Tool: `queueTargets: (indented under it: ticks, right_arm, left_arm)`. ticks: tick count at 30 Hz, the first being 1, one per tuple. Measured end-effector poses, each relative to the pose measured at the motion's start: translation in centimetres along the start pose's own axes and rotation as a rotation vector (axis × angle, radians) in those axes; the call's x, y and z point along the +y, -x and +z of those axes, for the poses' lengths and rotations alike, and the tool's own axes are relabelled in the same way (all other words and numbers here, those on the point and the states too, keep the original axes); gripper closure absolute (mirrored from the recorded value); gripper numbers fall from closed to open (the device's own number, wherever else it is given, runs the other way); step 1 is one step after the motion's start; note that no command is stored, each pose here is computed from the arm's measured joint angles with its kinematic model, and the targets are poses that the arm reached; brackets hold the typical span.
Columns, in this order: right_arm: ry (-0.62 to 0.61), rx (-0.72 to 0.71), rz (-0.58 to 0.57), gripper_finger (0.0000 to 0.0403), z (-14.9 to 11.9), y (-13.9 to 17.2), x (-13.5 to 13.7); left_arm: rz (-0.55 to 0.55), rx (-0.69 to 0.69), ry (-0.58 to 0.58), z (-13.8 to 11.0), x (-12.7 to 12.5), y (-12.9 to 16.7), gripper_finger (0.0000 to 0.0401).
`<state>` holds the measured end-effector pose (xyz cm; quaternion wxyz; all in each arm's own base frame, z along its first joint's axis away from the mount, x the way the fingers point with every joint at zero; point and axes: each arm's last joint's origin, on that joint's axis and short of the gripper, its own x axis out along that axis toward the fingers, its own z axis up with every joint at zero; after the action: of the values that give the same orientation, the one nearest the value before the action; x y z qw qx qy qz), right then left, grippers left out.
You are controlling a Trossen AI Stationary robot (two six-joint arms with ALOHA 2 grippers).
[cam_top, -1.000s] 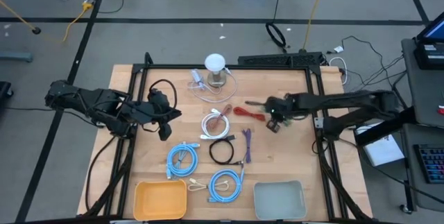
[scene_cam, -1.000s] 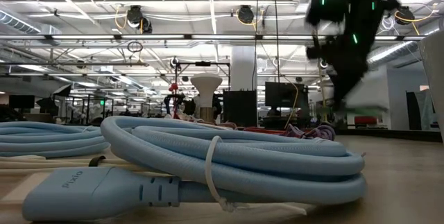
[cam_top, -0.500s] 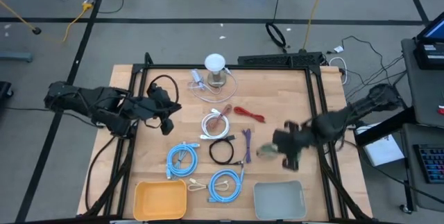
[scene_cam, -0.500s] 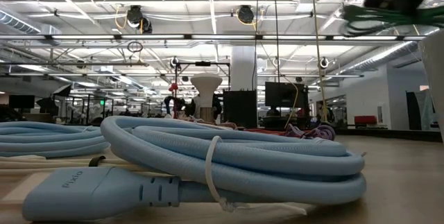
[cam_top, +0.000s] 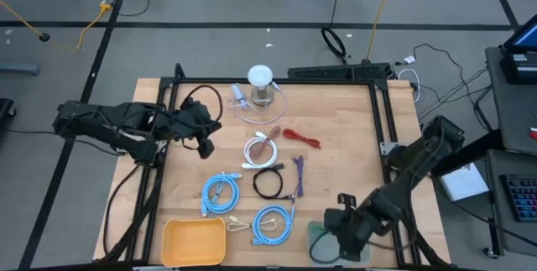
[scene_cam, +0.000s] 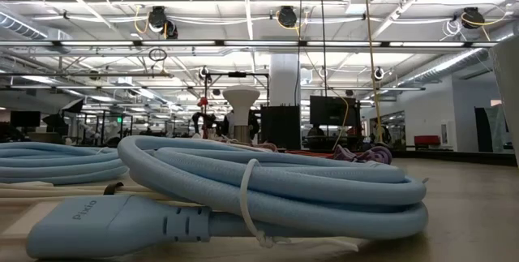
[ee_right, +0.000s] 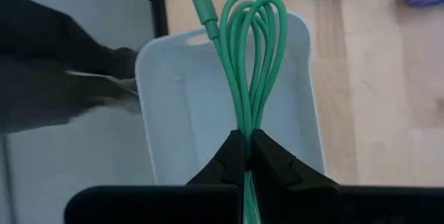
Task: Pick & Place USB Port
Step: Put the green charger cable into the gray bin
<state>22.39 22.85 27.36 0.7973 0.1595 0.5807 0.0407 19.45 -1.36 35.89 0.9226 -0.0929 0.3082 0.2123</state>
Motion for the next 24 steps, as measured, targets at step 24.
queueTargets:
  ticks: [24]
  right_arm:
    - [0.085, -0.024, -0.073, 0.0325, -2.4, -4.5, 3.3]
  left_arm:
    - [-0.148, -0.022, 0.035, -0.5, -5.3, -1.6, 0.0364]
